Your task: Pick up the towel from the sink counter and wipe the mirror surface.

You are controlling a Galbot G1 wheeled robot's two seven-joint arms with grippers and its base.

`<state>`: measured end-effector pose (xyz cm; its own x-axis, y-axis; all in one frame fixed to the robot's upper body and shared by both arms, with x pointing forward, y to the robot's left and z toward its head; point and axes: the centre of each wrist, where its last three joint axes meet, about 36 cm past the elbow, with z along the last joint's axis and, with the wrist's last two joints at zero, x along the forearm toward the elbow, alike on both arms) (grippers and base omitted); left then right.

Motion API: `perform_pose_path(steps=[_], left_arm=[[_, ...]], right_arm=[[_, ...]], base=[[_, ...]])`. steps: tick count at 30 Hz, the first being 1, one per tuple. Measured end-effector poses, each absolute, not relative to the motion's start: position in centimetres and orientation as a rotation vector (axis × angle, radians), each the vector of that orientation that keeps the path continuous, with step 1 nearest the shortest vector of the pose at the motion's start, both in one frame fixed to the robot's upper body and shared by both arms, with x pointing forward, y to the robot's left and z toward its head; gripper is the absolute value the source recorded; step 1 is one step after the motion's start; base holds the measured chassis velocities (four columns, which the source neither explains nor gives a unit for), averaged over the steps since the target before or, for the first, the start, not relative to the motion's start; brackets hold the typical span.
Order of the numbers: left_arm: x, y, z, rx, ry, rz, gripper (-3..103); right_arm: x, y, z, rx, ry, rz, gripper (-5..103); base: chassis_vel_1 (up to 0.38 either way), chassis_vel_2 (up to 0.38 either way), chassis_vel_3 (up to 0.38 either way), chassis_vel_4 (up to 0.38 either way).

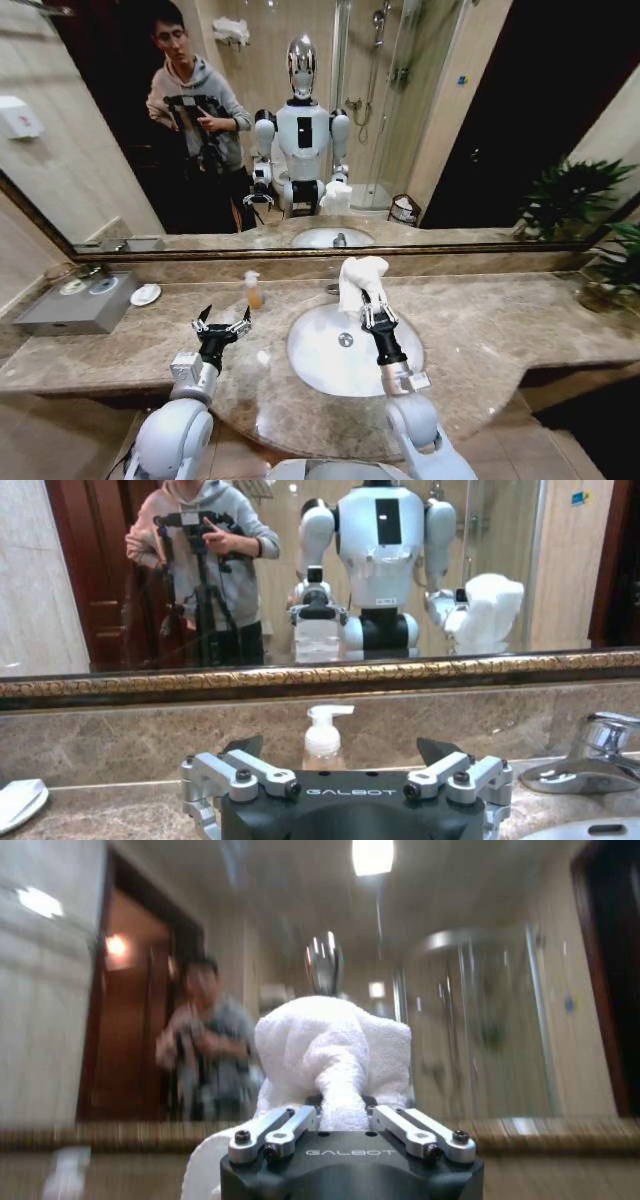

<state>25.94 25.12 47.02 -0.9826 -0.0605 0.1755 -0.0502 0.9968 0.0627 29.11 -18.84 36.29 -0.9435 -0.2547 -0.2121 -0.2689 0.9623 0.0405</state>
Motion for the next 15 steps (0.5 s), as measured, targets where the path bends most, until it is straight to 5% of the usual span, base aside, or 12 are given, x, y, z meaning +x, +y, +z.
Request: perform_pose_path(steps=[15], left_arm=[[25.9,25.1,47.0,0.083,-2.961,-0.086,100]], right_arm=[[33.3,-24.5,39.9,-0.374,3.677,0.113,14]], base=[[0.032,0.030,-0.020,-0.020]])
